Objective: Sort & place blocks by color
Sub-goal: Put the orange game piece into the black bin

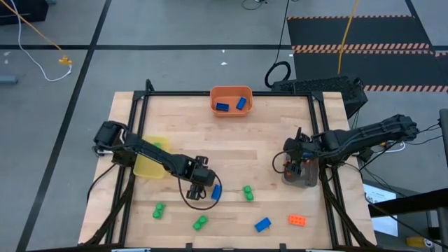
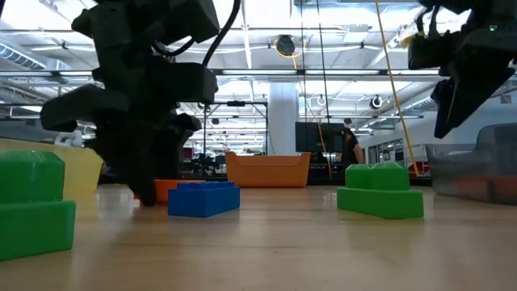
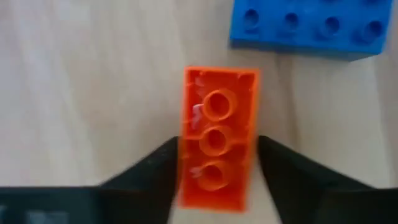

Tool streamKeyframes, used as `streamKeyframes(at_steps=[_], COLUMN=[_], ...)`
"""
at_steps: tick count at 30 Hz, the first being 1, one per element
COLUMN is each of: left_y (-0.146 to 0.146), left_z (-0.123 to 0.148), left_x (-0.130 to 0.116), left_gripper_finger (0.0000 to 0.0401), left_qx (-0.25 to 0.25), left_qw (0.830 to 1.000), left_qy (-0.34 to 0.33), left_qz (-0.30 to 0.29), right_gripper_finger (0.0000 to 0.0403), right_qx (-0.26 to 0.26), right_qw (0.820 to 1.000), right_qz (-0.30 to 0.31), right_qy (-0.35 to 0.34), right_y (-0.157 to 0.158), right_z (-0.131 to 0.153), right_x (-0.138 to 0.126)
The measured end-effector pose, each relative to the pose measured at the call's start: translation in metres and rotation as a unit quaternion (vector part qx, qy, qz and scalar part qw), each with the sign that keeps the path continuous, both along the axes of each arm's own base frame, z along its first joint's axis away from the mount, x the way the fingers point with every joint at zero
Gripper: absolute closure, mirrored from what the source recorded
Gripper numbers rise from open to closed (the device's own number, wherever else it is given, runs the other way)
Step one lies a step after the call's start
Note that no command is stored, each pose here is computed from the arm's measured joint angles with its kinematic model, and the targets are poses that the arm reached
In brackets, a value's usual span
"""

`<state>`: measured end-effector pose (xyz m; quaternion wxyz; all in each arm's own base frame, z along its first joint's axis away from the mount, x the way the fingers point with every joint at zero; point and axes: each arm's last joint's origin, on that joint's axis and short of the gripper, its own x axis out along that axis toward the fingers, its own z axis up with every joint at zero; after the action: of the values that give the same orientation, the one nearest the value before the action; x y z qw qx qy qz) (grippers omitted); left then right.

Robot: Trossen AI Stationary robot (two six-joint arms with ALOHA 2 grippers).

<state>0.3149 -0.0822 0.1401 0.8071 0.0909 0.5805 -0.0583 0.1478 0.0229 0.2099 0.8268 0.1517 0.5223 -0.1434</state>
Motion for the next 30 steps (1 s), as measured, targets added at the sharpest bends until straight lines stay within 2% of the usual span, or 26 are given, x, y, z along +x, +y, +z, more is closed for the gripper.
streamKeyframes(at_steps=[2, 6, 9, 11, 13, 18, 20, 22, 26, 30], left_y=[0.006, 0.017, 0.026, 0.031, 0.034, 0.043, 0.047, 0.050, 0.058, 0.068], left_z=[0.007, 0.029, 0.045, 0.060, 0.070, 0.088, 0.090, 0.091, 0.100, 0.120], left_x=[-0.001, 0.000, 0.001, 0.005, 0.006, 0.009, 0.011, 0.013, 0.019, 0.024], left_gripper_finger=[0.0272, 0.0266, 0.0266, 0.0266, 0.0266, 0.0266, 0.0266, 0.0266, 0.0266, 0.0266], left_qx=[0.010, 0.005, 0.009, -0.003, -0.027, -0.090, -0.107, -0.134, -0.208, -0.227], left_qw=[1.000, 0.998, 0.994, 0.987, 0.982, 0.967, 0.961, 0.955, 0.934, 0.930], left_qy=[-0.010, -0.053, -0.101, -0.153, -0.182, -0.232, -0.242, -0.248, -0.269, -0.257], left_qz=[0.012, 0.030, 0.050, 0.057, 0.052, 0.057, 0.076, 0.092, 0.114, 0.136], right_gripper_finger=[0.0051, 0.0051, 0.0051, 0.0051, 0.0051, 0.0051, 0.0051, 0.0051, 0.0051, 0.0051], right_qx=[0.003, 0.020, -0.001, -0.037, -0.102, -0.282, -0.325, -0.349, -0.370, -0.386], right_qw=[1.000, 0.993, 0.976, 0.957, 0.928, 0.827, 0.797, 0.781, 0.769, 0.761], right_qz=[0.003, 0.053, 0.095, 0.135, 0.187, 0.321, 0.343, 0.357, 0.376, 0.382], right_qy=[-0.020, -0.108, -0.195, -0.252, -0.305, -0.366, -0.376, -0.375, -0.360, -0.354], right_y=[0.001, 0.005, 0.007, 0.008, 0.009, 0.011, 0.013, 0.014, 0.016, 0.017], right_z=[-0.004, -0.006, 0.001, 0.009, 0.017, 0.030, 0.031, 0.028, 0.017, 0.007], right_x=[0.003, 0.017, 0.029, 0.037, 0.043, 0.055, 0.062, 0.068, 0.081, 0.092])
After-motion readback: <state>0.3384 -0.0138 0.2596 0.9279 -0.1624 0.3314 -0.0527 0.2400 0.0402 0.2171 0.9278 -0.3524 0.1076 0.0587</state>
